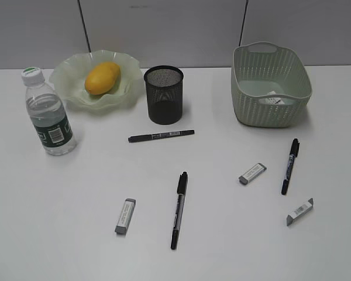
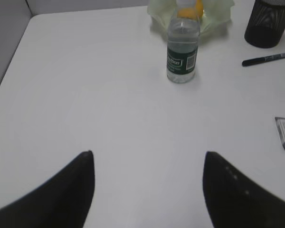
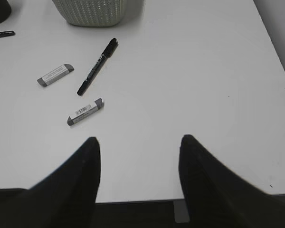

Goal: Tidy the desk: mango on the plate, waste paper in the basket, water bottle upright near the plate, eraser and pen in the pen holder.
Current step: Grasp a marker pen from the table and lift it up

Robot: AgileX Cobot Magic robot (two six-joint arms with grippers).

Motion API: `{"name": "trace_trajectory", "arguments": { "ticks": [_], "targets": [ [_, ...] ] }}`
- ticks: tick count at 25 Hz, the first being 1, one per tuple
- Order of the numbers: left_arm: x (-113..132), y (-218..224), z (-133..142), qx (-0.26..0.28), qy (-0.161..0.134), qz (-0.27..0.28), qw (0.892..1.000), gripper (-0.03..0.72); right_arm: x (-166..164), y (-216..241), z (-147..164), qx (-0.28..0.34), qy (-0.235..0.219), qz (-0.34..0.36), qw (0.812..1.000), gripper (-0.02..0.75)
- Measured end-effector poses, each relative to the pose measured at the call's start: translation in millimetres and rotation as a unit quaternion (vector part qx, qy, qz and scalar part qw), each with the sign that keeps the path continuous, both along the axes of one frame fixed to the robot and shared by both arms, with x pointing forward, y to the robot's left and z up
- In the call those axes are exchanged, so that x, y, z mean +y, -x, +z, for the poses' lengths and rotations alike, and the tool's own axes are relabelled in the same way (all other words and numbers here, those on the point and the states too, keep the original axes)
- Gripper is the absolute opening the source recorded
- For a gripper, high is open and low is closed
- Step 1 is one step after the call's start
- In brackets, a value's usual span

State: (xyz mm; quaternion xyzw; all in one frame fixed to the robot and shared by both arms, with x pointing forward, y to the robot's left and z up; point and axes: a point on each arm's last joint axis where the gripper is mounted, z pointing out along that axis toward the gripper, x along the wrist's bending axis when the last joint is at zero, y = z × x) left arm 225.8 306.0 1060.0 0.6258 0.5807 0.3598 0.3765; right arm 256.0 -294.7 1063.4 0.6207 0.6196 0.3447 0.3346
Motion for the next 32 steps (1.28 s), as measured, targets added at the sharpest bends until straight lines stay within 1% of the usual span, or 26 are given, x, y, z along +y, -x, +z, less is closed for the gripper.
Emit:
{"name": "trace_trajectory", "arguments": {
  "ticks": [5, 10, 12, 14, 15, 17, 20, 22, 26, 28, 30, 32],
  "targets": [
    [-1.4, -3.6, -1.8, -0.01, 0.005, -0.004, 1.0, 0.525, -1.2, -25.3, 18.6, 0.048, -0.007, -0.003, 0.999, 0.427],
    [-1.5, -3.7, -2.0, -0.01, 0.005, -0.005, 1.0, 0.503, -2.4, -64.3, 36.6, 0.108, -0.052, -0.033, 0.992, 0.427],
    [-1.5, -3.8, -2.2, -0.01, 0.005, -0.005, 1.0, 0.501, -2.0, -89.9, 37.0, 0.154, -0.067, -0.036, 0.985, 0.427],
    [-1.5, -3.8, -2.2, -0.01, 0.005, -0.005, 1.0, 0.5, -1.2, -111.3, 38.7, 0.185, -0.08, -0.037, 0.979, 0.426],
    [-1.5, -3.8, -2.2, -0.01, 0.005, -0.005, 1.0, 0.5, -1.2, -129.4, 37.0, 0.211, -0.087, -0.038, 0.973, 0.424],
    [-1.5, -3.9, -2.1, -0.01, 0.005, -0.005, 1.0, 0.5, -1.3, -149.6, 38.7, 0.231, -0.095, -0.04, 0.968, 0.417],
    [-1.5, -3.9, -2.1, -0.01, 0.005, -0.005, 1.0, 0.5, -0.5, -186.3, 33.7, 0.268, -0.099, -0.041, 0.957, 0.407],
    [-1.5, -3.9, -2.1, -0.01, 0.005, -0.005, 1.0, 0.499, 5.8, -206.6, 28.6, 0.289, -0.101, -0.035, 0.951, 0.405],
    [-1.5, -3.9, -2.0, -0.011, 0.005, -0.005, 1.0, 0.498, 41.4, -238.0, 11.0, 0.313, -0.096, -0.025, 0.945, 0.405],
    [-1.5, -3.9, -2.0, -0.011, 0.005, -0.005, 1.0, 0.498, 61.1, -247.9, -2.3, 0.319, -0.089, -0.037, 0.943, 0.405],
    [-1.5, -3.9, -2.0, -0.011, 0.005, -0.005, 1.0, 0.498, 80.4, -256.7, -18.4, 0.325, -0.092, -0.051, 0.94, 0.405],
    [-1.6, -3.9, -2.0, -0.011, 0.005, -0.005, 1.0, 0.498, 91.3, -265.4, -33.5, 0.33, -0.098, -0.066, 0.936, 0.405]
  ]
}}
